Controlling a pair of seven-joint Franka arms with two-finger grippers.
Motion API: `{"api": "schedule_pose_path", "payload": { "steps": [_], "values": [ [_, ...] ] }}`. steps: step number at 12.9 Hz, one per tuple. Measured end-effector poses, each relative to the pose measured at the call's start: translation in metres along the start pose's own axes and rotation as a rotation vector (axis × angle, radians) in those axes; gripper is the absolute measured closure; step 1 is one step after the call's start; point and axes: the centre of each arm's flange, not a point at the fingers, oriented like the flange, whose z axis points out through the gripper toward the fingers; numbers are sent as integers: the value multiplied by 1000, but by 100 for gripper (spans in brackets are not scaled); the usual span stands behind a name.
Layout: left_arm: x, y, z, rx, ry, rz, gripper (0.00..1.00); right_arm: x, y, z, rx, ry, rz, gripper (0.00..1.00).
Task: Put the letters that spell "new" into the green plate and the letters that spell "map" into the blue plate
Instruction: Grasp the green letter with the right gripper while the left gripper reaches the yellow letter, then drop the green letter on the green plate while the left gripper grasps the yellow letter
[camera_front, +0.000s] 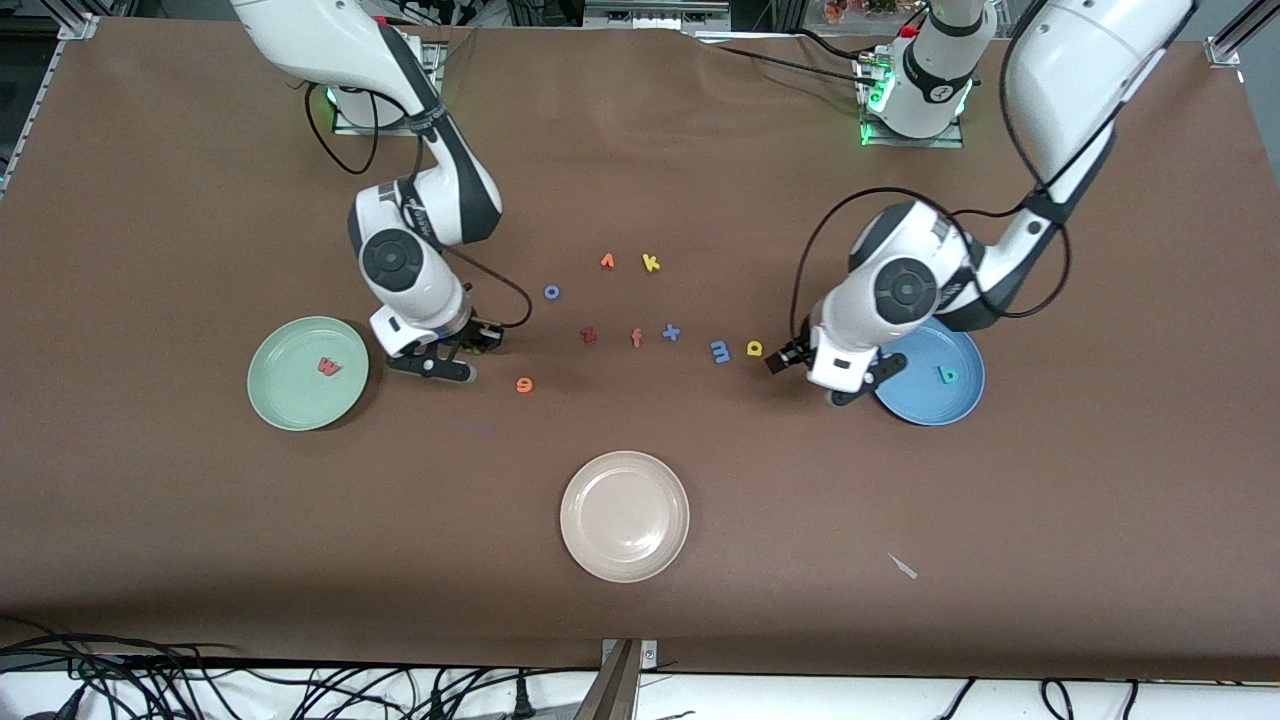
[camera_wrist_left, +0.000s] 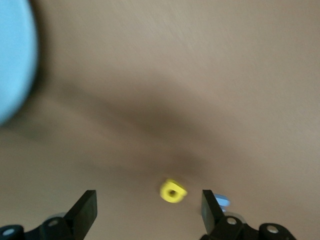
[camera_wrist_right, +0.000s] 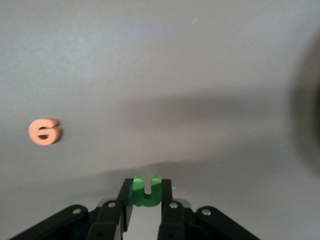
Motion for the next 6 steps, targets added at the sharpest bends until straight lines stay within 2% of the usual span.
{"api": "schedule_pose_path", "payload": {
  "steps": [3, 6],
  "values": [
    [-12, 12, 28, -24, 29, -74, 7, 23, 55, -22, -29, -25, -116, 74],
    [-15, 12, 55, -14, 67, -119, 7, 44, 113, -30, -53, -32, -231, 74]
  ]
}}
